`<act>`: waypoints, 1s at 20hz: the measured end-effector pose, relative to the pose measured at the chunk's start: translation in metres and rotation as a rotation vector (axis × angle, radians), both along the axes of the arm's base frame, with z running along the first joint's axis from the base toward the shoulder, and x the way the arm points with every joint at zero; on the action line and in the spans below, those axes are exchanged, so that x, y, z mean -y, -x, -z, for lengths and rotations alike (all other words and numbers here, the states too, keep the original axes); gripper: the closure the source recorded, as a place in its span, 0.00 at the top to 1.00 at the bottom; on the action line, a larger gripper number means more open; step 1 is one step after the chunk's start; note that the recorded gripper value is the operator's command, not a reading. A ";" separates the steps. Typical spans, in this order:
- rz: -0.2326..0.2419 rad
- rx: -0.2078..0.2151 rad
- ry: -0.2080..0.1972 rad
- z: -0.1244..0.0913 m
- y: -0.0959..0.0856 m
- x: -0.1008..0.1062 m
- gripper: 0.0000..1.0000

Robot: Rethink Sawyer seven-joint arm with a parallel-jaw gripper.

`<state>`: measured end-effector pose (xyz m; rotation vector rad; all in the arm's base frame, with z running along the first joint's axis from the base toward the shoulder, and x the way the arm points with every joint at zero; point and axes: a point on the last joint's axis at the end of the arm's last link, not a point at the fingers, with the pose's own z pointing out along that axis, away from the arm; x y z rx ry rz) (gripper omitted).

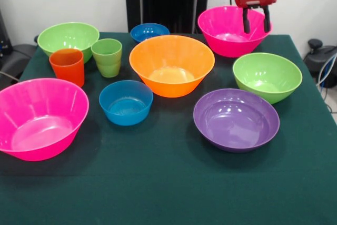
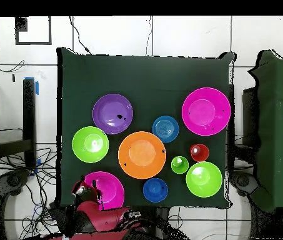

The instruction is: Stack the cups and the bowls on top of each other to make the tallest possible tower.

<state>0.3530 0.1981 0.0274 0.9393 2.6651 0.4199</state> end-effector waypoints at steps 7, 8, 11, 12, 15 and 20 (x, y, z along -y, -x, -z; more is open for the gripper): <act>-0.003 0.010 0.000 -0.003 -0.002 -0.002 1.00; -0.002 0.012 0.001 -0.003 -0.003 -0.002 1.00; 0.002 0.022 0.005 -0.007 -0.006 -0.003 1.00; 0.003 0.025 0.005 -0.008 -0.006 -0.004 1.00; 0.006 0.040 0.009 -0.013 -0.011 -0.006 1.00; 0.011 0.042 0.009 -0.013 -0.012 -0.008 1.00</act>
